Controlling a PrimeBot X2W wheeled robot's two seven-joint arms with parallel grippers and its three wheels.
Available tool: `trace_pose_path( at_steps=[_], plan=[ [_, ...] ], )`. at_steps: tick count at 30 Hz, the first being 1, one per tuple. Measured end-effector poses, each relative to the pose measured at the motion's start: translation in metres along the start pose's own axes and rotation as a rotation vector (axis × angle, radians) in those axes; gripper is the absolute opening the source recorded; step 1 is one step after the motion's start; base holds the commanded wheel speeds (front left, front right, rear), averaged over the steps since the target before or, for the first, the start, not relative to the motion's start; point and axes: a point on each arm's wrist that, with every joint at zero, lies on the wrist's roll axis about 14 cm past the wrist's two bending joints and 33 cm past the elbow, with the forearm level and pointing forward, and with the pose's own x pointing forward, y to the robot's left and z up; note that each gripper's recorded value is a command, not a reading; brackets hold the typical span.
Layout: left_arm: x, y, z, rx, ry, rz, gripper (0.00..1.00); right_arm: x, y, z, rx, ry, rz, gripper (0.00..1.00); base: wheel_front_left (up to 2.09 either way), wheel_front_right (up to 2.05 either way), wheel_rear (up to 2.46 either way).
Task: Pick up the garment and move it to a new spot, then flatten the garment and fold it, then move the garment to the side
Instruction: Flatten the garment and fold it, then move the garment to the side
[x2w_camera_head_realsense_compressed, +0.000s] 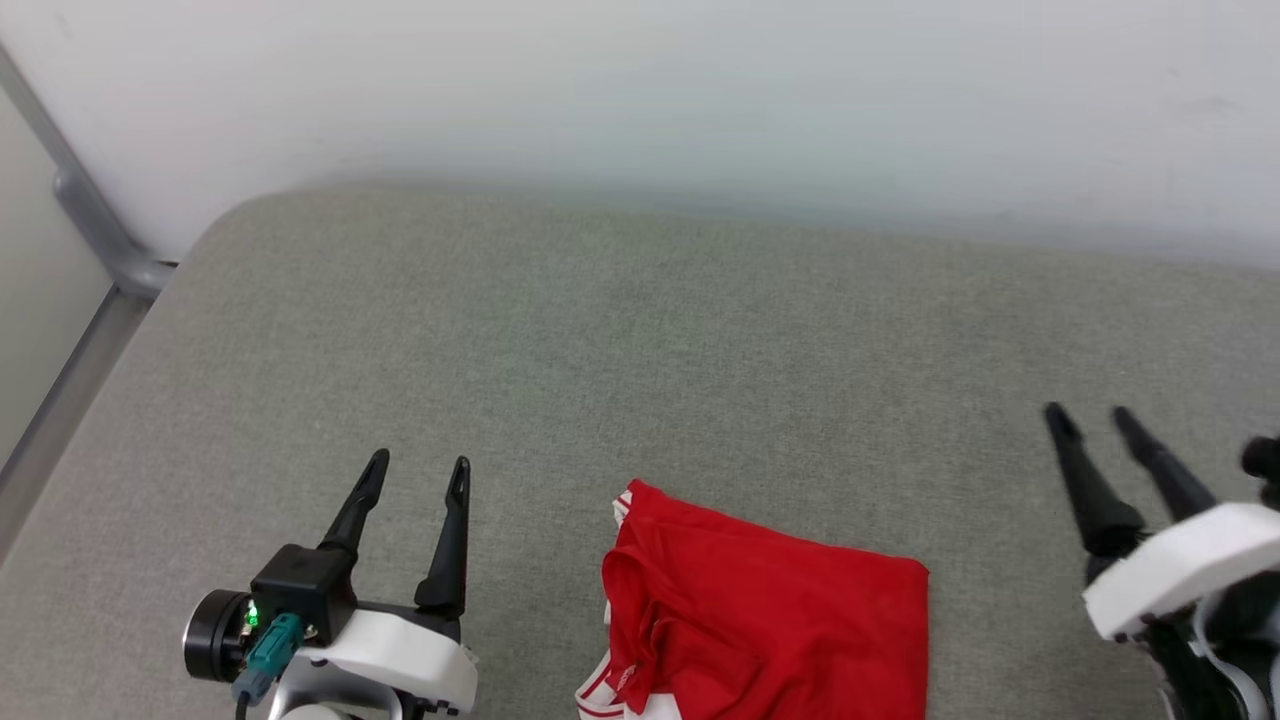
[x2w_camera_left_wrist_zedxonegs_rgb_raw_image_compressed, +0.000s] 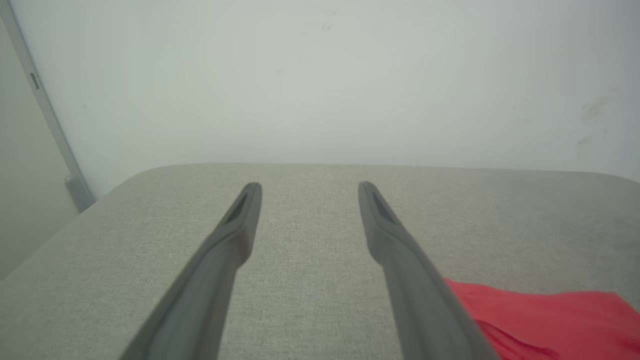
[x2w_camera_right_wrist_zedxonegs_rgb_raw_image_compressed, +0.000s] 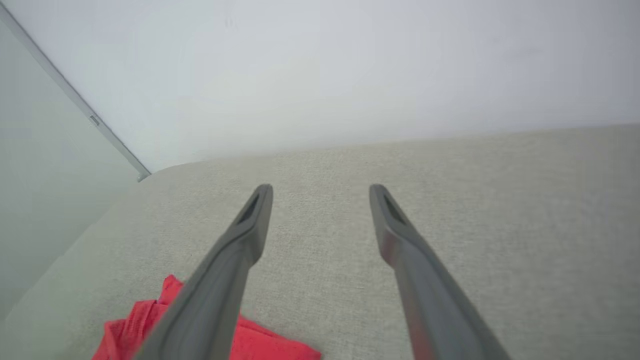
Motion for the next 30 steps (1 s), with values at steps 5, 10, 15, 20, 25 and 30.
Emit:
trace_pose_path(
  at_steps=[5,10,15,20,25,30],
  plan=[
    [-0.004,-0.001,0.003,0.003,-0.008,0.002,1.00,-0.030,-0.024,0.022,-0.188,-0.095,-0.128,1.00,0.00,0.00,0.00],
    [-0.009,0.001,0.005,0.008,-0.012,0.007,1.00,-0.055,-0.028,0.033,-0.277,-0.166,-0.179,1.00,0.00,0.00,0.00],
    [-0.012,0.001,0.006,0.006,-0.015,0.012,1.00,-0.073,-0.024,0.031,-0.319,-0.193,-0.187,1.00,0.00,0.00,0.00],
    [-0.013,-0.001,0.006,0.006,-0.014,0.004,1.00,-0.084,-0.021,0.020,-0.317,-0.173,-0.191,1.00,0.00,0.00,0.00],
    [-0.011,-0.002,0.003,0.001,-0.005,-0.002,1.00,-0.090,-0.020,0.016,-0.312,-0.168,-0.195,1.00,0.00,0.00,0.00],
    [-0.011,-0.003,0.000,0.001,0.004,-0.009,1.00,-0.090,-0.020,0.013,-0.299,-0.153,-0.197,1.00,0.00,0.00,0.00]
  ],
)
